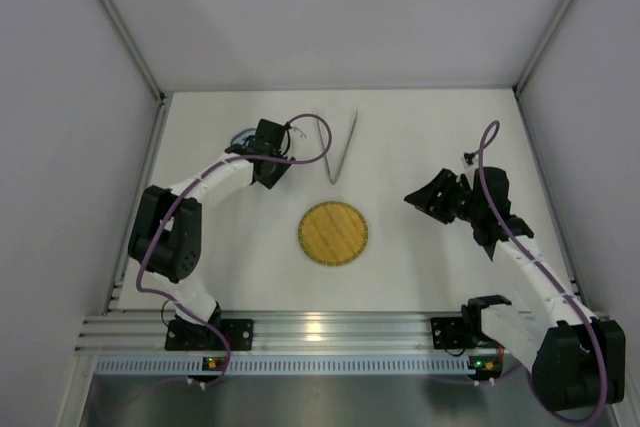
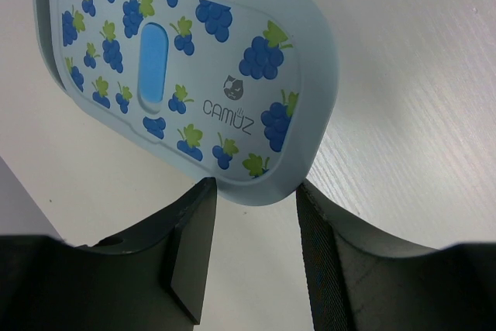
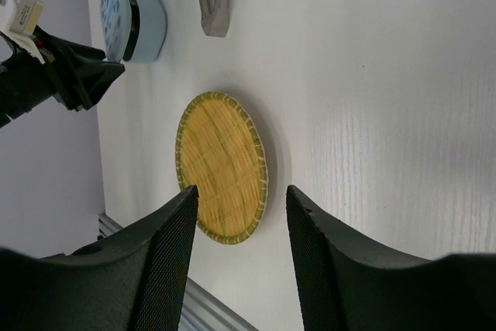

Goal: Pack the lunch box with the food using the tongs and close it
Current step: Close the box lid on the packing box.

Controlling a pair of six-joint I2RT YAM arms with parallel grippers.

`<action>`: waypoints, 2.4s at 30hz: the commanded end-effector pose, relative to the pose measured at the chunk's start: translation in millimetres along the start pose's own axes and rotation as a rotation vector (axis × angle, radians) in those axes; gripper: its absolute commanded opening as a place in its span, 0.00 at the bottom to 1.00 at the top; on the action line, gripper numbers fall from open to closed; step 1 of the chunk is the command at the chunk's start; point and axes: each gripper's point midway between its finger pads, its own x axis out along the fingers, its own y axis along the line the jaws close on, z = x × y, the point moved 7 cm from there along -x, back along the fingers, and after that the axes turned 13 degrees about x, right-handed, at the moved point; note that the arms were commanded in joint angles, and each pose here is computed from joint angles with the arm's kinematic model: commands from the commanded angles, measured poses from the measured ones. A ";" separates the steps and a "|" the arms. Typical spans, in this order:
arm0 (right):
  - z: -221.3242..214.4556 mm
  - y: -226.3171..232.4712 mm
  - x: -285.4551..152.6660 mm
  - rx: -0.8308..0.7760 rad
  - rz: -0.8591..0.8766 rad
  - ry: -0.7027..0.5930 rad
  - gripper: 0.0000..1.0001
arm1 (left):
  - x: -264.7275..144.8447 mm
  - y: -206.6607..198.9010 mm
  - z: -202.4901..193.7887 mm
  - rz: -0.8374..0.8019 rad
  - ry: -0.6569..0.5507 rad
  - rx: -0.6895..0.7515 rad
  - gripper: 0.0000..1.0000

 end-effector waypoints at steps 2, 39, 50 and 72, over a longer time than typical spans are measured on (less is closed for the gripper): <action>-5.3 -1.4 1.1 -0.025 0.005 0.026 0.49 | -3.5 12.2 9.6 0.045 -0.005 -0.039 0.51; -6.4 -6.3 7.1 -0.039 -0.001 0.059 0.49 | 9.4 11.5 15.8 -0.013 0.146 -0.096 0.51; -6.6 -8.1 9.0 -0.035 -0.005 0.062 0.49 | 11.5 12.8 13.9 0.002 0.182 -0.098 0.51; -8.5 -11.5 10.4 -0.035 -0.010 0.067 0.49 | -2.0 28.5 18.6 0.083 0.195 -0.137 0.51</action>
